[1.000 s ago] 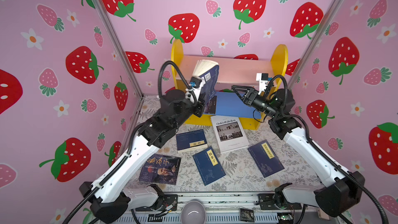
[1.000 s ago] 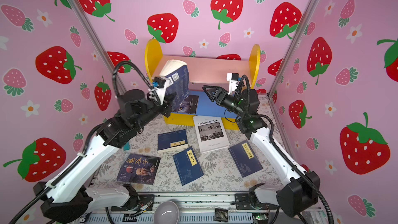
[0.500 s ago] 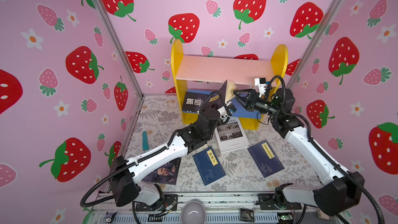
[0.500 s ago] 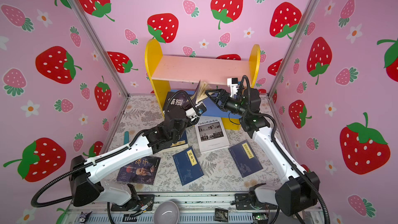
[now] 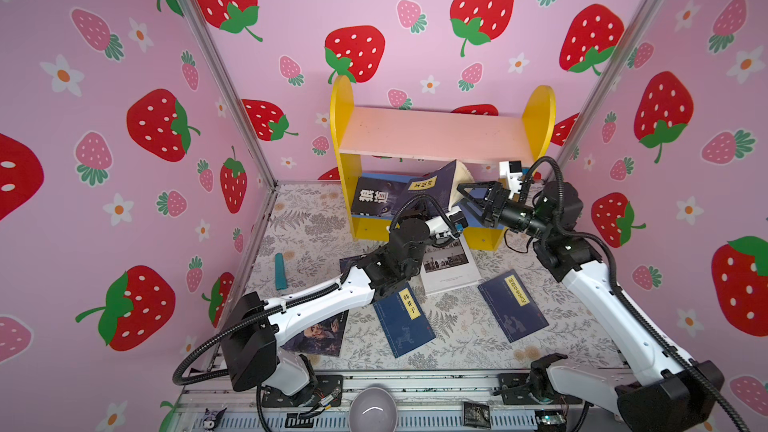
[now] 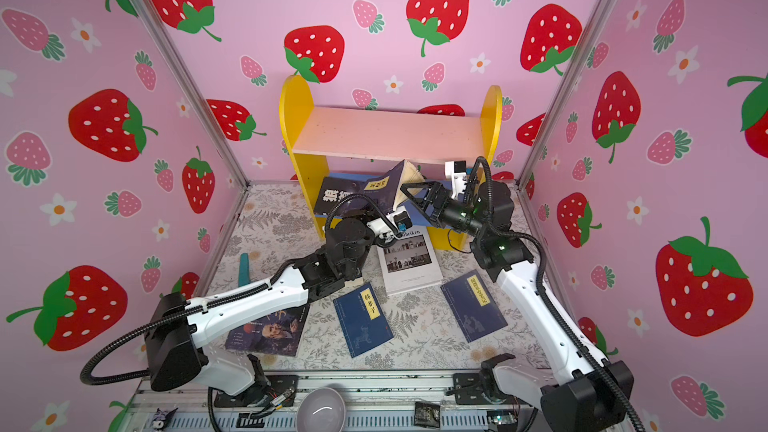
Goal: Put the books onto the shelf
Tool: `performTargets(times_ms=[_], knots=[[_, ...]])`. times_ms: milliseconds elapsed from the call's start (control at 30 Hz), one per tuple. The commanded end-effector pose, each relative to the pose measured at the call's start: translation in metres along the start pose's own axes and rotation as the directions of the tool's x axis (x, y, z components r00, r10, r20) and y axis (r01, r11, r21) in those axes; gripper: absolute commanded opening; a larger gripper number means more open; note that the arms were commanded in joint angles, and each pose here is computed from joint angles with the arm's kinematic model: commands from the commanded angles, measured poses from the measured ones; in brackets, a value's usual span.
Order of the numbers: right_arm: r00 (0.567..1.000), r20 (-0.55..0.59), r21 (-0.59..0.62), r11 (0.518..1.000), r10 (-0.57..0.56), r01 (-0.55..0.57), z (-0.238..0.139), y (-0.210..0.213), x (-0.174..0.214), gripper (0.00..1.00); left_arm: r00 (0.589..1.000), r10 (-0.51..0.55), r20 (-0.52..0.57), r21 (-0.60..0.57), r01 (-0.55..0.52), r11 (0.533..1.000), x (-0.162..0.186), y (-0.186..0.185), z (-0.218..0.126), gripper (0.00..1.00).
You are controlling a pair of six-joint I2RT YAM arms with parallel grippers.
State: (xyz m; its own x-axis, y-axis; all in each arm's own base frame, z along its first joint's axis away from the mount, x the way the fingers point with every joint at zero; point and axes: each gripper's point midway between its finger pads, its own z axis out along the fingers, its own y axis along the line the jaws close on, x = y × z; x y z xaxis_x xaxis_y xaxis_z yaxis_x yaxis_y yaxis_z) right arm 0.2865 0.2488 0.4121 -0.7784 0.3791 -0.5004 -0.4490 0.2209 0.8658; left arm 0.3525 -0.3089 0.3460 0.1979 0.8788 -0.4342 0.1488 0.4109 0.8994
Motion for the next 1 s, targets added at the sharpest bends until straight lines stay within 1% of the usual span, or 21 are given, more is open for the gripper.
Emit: performTargets(times_ms=[0,100,267,333,467,500,567,600,633,667,733,800,833,933,967], knots=[[1.0,0.011,0.029,1.0,0.008,-0.008,-0.001,-0.007,-0.001,1.0,0.998,-0.03,0.055,-0.068,0.034,0.997,-0.017,0.021,-0.006,0.0],[0.999,0.003,0.058,0.998,0.036,-0.036,0.004,-0.019,0.002,0.98,0.997,0.01,0.071,-0.061,-0.006,0.998,-0.023,0.015,-0.009,0.0],[0.999,-0.024,0.119,0.993,0.022,-0.019,0.01,-0.025,0.004,0.95,0.993,0.089,0.077,-0.083,-0.083,0.993,-0.032,0.005,-0.008,0.0],[0.999,-0.027,0.137,0.99,0.029,-0.025,0.011,-0.03,0.005,0.9,0.99,0.112,0.083,-0.09,-0.104,0.99,-0.036,0.001,-0.007,0.0],[0.998,-0.037,0.148,0.988,0.051,-0.045,0.012,-0.037,0.009,0.74,0.987,0.137,0.082,-0.095,-0.129,0.987,-0.037,-0.005,-0.004,0.0],[0.998,-0.035,0.152,0.987,0.055,-0.049,0.011,-0.038,0.009,0.72,0.986,0.143,0.081,-0.095,-0.135,0.986,-0.037,-0.006,-0.004,0.0],[0.998,-0.017,0.175,0.983,0.056,-0.052,0.008,-0.041,0.008,0.64,0.984,0.16,0.08,-0.1,-0.152,0.983,-0.037,-0.009,-0.002,0.02],[0.999,-0.01,0.185,0.981,0.053,-0.05,0.006,-0.042,0.007,0.64,0.983,0.168,0.078,-0.105,-0.159,0.982,-0.037,-0.011,-0.001,0.03],[0.999,-0.001,0.193,0.98,0.05,-0.049,0.005,-0.043,0.005,0.65,0.982,0.173,0.078,-0.108,-0.165,0.98,-0.037,-0.012,-0.001,0.04],[0.999,0.006,0.199,0.979,0.046,-0.046,0.003,-0.043,0.003,0.69,0.981,0.179,0.074,-0.106,-0.171,0.98,-0.036,-0.014,0.001,0.05],[0.999,0.018,0.206,0.978,0.028,-0.031,0.0,-0.04,0.0,0.83,0.98,0.185,0.071,-0.102,-0.178,0.979,-0.036,-0.017,0.003,0.05],[1.0,0.023,0.23,0.973,0.008,-0.013,-0.002,-0.04,-0.003,0.82,0.98,0.184,0.073,-0.102,-0.176,0.979,-0.036,-0.019,0.004,0.04],[1.0,0.029,0.248,0.969,-0.001,-0.007,-0.004,-0.041,-0.004,0.79,0.98,0.185,0.074,-0.101,-0.177,0.979,-0.036,-0.02,0.004,0.04],[0.999,0.04,0.28,0.96,-0.01,-0.001,-0.007,-0.046,-0.006,0.62,0.979,0.187,0.077,-0.106,-0.179,0.978,-0.038,-0.021,0.005,0.04],[0.999,0.044,0.289,0.957,-0.012,-0.001,-0.008,-0.048,-0.006,0.53,0.979,0.191,0.072,-0.104,-0.183,0.978,-0.037,-0.022,0.006,0.11]])
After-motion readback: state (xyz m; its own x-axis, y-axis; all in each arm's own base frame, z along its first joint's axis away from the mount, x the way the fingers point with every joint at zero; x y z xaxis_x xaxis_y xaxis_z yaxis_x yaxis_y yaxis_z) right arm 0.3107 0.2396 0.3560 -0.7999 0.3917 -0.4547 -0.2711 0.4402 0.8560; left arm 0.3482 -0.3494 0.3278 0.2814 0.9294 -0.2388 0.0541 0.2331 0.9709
